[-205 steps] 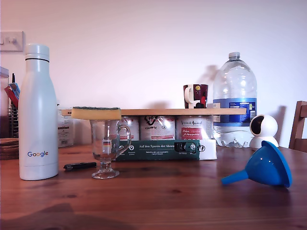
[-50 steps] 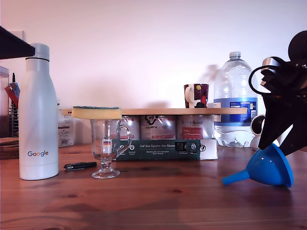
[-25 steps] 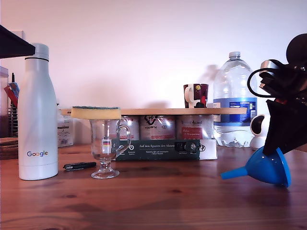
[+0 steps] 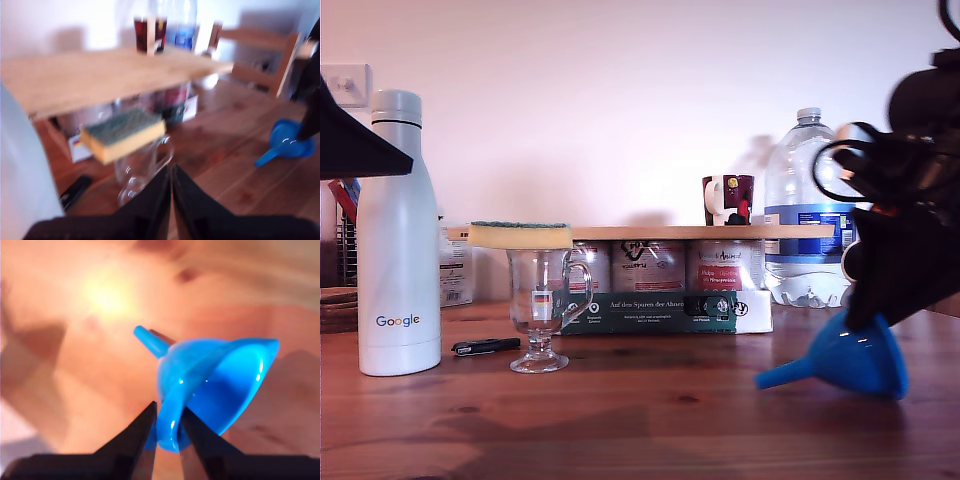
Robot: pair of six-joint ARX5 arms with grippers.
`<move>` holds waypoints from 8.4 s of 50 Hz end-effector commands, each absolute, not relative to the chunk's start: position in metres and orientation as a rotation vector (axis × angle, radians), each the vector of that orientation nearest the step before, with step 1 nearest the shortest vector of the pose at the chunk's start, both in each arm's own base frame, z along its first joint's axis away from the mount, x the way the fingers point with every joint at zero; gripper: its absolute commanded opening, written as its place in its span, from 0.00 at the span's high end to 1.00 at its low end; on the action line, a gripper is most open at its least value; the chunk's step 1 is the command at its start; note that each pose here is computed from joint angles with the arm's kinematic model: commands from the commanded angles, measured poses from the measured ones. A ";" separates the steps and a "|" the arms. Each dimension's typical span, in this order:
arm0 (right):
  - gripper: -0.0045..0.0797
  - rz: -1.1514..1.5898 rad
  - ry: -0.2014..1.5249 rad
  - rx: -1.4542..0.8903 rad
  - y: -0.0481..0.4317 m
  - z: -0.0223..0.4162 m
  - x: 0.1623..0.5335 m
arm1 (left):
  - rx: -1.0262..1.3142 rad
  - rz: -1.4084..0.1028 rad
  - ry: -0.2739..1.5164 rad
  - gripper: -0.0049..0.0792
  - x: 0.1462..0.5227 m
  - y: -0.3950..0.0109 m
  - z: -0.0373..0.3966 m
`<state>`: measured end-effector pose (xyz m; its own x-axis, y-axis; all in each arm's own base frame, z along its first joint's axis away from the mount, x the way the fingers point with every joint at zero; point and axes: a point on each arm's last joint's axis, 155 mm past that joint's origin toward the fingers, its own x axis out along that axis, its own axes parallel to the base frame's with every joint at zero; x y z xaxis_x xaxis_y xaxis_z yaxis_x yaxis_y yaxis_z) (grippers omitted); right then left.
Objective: Pick up the blue funnel and place it on the glass cup
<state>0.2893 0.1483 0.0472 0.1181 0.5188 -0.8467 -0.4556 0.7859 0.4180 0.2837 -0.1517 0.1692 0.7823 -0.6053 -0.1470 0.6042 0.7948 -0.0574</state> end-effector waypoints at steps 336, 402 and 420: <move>0.69 0.812 0.139 -1.649 0.364 0.167 0.378 | 0.051 -0.705 0.279 0.97 0.275 -0.187 0.184; 0.95 0.631 0.511 -0.414 0.310 0.231 0.362 | 0.059 -0.690 0.262 0.97 0.278 -0.184 0.187; 0.95 0.578 0.538 -0.391 0.284 0.186 0.372 | 0.047 -0.625 0.247 0.97 0.290 -0.167 0.191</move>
<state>0.3708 0.2876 0.1876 0.6998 0.4066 -0.5873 -0.6160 0.7599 -0.2079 0.2882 -0.1703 0.1903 0.7742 -0.5828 -0.2467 0.5952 0.8031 -0.0294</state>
